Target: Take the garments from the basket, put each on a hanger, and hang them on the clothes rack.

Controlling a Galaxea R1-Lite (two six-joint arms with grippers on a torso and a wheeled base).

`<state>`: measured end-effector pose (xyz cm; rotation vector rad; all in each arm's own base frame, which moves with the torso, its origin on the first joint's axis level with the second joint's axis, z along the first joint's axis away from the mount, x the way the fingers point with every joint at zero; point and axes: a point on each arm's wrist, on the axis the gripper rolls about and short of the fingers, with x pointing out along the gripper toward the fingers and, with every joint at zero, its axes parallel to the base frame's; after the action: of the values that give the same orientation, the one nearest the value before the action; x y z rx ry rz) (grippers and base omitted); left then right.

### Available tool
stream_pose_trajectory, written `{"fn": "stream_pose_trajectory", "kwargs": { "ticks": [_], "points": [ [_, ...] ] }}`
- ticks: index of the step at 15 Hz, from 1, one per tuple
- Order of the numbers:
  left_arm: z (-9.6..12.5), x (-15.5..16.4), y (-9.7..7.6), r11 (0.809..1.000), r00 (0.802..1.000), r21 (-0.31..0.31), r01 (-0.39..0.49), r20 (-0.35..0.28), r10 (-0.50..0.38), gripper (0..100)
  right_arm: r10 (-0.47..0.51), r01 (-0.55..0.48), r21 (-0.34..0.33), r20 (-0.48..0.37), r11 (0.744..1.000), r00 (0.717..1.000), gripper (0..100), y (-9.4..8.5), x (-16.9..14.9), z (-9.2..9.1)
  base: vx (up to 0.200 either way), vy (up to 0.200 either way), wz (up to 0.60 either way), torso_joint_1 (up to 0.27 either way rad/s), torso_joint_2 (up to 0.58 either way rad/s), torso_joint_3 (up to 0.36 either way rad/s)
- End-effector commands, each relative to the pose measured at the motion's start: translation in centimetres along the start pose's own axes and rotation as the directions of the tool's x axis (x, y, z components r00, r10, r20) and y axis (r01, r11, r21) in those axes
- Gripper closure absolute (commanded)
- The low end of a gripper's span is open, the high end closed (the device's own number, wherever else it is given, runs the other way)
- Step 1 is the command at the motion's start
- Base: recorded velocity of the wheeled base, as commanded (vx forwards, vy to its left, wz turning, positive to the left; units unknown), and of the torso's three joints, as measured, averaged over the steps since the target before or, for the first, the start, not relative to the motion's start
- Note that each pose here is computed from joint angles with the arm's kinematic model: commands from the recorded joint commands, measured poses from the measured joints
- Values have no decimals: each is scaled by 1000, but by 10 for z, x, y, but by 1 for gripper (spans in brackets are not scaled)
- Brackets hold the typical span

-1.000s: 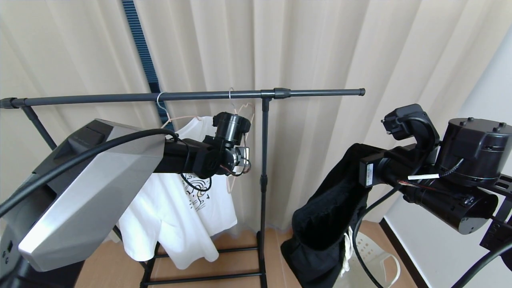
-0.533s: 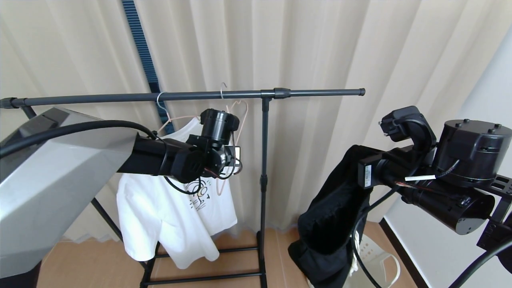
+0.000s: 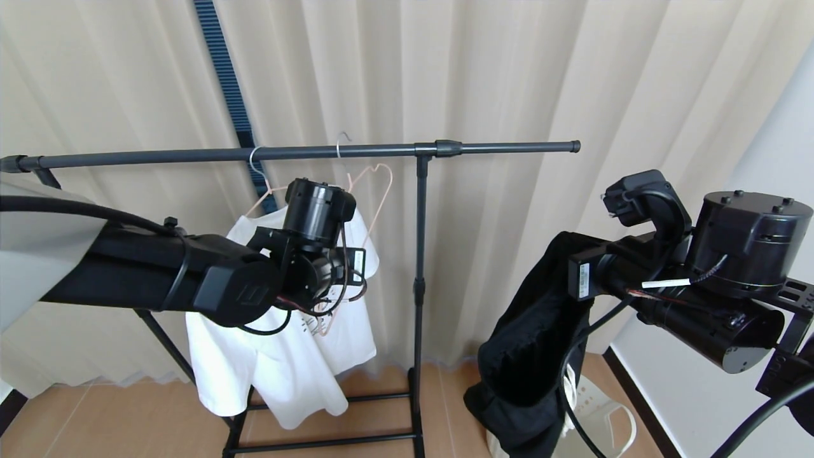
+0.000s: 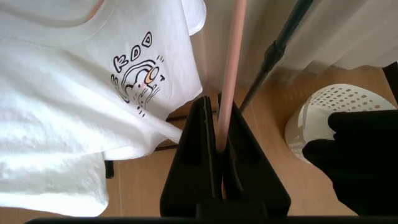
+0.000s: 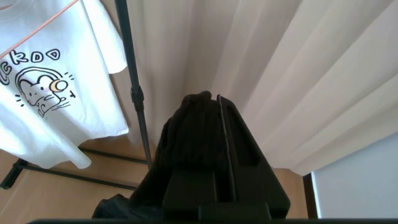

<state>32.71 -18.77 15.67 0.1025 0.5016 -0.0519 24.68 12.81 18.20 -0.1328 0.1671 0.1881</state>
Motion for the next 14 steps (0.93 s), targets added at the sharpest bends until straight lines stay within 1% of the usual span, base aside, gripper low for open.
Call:
{"fn": "stream_pose_trajectory", "kwargs": {
  "ticks": [1, 2, 4, 7, 9, 10, 11, 12, 13, 14],
  "points": [
    [-8, -30, 14, 1000, 1000, 21, 8, 21, -8, 100, 2, -2, 0, -1, 1000, 1000, 100, 1, 0, 0, 0, 0, 0, 0, 0, 0],
    [-12, -33, 15, 1000, 1000, 28, 9, 22, -10, 100, 1, -1, 0, -2, 1000, 1000, 100, 1, 0, 0, 0, 0, 0, 0, 0, 0],
    [-35, -59, 28, 997, 999, 75, 22, 44, -25, 100, 4, -4, -4, -6, 1000, 1000, 100, 2, 1, -1, 0, 0, 0, 0, 0, 0],
    [-69, -88, 45, 988, 996, 147, 40, 74, -52, 100, -1, 0, -11, -17, 1000, 1000, 100, 8, 4, -4, 0, 0, 0, 0, 0, 0],
    [-89, -99, 54, 979, 992, 192, 61, 98, -81, 100, -63, 63, -18, -28, 998, 998, 100, 10, 10, -7, 0, 0, 0, 0, 0, 0],
    [-94, -107, 58, 973, 985, 213, 87, 125, -116, 100, -99, 99, -23, -37, 995, 994, 100, 11, 15, -9, 0, 0, 0, 0, 0, 0],
    [-101, -113, 62, 961, 977, 243, 130, 134, -166, 100, -128, 127, -35, -47, 991, 991, 100, 13, 20, -12, 0, 0, 0, 0, 0, 0],
    [-102, -114, 62, 959, 975, 249, 137, 136, -175, 100, -133, 131, -35, -44, 991, 990, 100, 13, 21, -11, 0, 0, 0, 0, 0, 0],
    [-112, -128, 69, 918, 949, 326, 227, 137, -284, 100, -173, 171, -46, -53, 984, 983, 100, 14, 27, -14, 0, 0, 0, 0, 0, 0],
    [-117, -133, 69, 884, 928, 371, 285, 123, -351, 100, -193, 190, -47, -54, 981, 980, 100, 15, 30, -14, 0, 0, 0, 0, 0, 0]
  ]
}}
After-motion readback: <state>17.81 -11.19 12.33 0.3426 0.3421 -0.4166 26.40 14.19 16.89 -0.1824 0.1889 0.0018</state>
